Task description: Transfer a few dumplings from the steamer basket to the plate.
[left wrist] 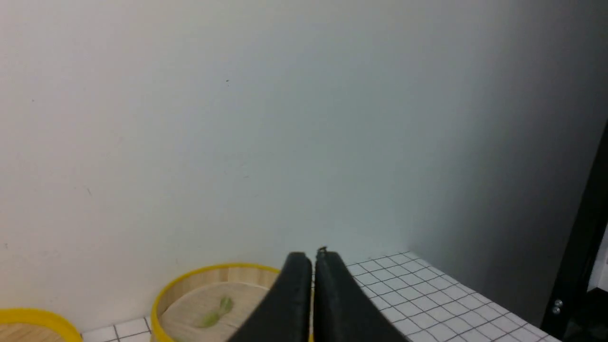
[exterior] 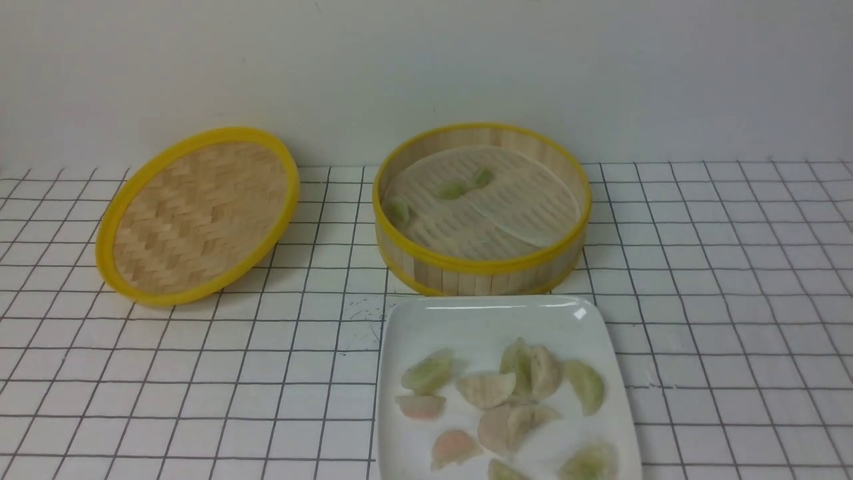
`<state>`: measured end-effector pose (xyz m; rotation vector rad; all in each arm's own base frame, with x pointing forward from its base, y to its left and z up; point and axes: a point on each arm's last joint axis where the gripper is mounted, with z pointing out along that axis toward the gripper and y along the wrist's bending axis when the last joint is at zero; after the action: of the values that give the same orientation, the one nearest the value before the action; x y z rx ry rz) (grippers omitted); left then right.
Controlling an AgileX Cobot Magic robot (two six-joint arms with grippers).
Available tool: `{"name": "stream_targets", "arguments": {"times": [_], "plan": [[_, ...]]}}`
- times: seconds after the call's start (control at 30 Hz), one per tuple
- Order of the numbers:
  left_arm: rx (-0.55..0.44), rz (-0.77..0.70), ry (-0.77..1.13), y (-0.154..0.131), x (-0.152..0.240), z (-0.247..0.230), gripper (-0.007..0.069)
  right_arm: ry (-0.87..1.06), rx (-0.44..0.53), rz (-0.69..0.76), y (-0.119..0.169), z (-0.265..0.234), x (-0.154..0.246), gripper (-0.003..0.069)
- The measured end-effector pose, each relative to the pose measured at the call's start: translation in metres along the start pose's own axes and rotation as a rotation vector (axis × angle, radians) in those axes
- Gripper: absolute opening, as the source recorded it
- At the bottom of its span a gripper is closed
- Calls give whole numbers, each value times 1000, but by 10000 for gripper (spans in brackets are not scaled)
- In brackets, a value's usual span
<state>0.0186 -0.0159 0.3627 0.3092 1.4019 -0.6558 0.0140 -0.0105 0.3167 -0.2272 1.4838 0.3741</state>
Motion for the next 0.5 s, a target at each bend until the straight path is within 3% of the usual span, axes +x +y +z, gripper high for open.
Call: {"name": "stream_targets", "arguments": {"times": [0.33, 0.5], "plan": [[-17, -4, 75, 9, 47, 0, -6, 0, 0, 2, 0, 0, 0, -15], [-50, 124, 125, 15, 64, 4, -6, 0, 0, 1, 0, 0, 0, -15]]}}
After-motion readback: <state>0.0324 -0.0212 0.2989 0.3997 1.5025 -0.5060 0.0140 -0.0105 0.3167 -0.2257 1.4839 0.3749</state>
